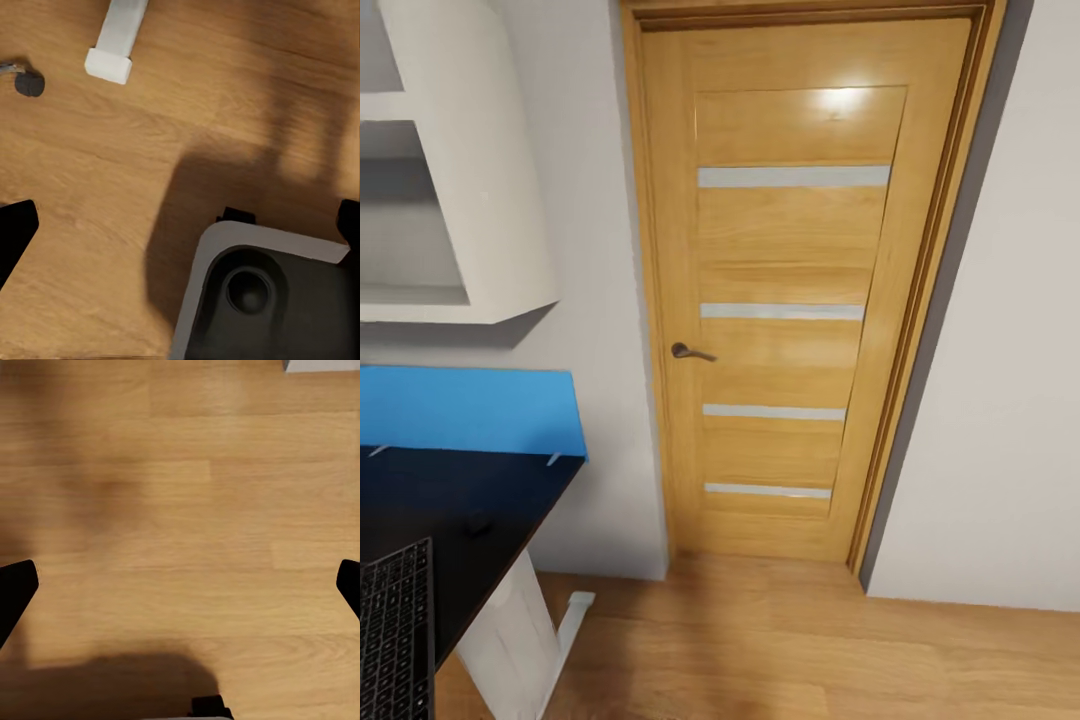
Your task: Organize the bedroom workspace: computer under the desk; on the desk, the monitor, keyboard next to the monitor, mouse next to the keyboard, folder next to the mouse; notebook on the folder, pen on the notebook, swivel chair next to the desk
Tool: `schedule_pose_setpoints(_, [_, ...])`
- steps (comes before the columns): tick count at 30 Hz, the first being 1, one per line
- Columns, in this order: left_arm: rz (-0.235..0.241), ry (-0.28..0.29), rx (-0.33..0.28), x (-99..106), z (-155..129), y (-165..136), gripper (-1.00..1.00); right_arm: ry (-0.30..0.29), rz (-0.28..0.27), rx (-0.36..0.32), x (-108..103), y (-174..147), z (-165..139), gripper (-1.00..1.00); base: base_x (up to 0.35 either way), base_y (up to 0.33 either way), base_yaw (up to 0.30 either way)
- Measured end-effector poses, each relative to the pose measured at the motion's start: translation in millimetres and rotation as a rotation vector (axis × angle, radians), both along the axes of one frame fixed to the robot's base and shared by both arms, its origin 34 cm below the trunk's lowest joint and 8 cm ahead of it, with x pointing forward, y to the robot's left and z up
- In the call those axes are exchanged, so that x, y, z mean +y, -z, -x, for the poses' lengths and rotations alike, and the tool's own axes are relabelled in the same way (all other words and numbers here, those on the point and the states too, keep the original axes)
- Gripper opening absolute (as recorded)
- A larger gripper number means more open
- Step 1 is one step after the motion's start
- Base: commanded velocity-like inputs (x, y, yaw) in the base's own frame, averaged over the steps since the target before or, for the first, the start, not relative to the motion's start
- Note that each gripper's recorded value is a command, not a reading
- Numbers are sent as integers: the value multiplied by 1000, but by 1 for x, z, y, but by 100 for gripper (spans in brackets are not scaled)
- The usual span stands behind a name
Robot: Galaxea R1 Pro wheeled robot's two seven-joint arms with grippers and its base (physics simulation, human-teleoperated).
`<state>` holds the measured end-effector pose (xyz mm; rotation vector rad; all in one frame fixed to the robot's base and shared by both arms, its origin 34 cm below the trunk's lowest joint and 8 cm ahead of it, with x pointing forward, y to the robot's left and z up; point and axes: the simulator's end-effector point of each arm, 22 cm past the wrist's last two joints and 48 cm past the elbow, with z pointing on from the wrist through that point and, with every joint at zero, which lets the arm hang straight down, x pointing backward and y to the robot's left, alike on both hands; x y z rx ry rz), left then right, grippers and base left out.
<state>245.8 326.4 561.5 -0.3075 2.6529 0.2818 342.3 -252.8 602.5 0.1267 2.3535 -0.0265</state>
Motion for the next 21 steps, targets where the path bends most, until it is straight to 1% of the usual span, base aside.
schedule_pose_setpoints(3, [-1,-36,0,4,6,0,100,2,0,5,0,1,2,100,0,0,281])
schedule_pose_setpoints(5, [0,-53,9,6,11,1,100,2,-1,8,0,2,4,100,0,0,281])
schedule_pose_setpoints(6, [4,-73,21,7,19,2,100,0,-3,11,2,2,5,100,0,0,281])
schedule_pose_setpoints(7, [7,-77,25,7,21,3,100,0,-4,12,3,2,5,100,0,0,281])
schedule_pose_setpoints(16, [15,-81,30,8,24,4,100,-3,-9,14,7,3,6,100,0,0,281])
schedule_pose_setpoints(21, [17,-79,27,12,23,3,100,-2,-12,14,9,3,6,100,0,0,281])
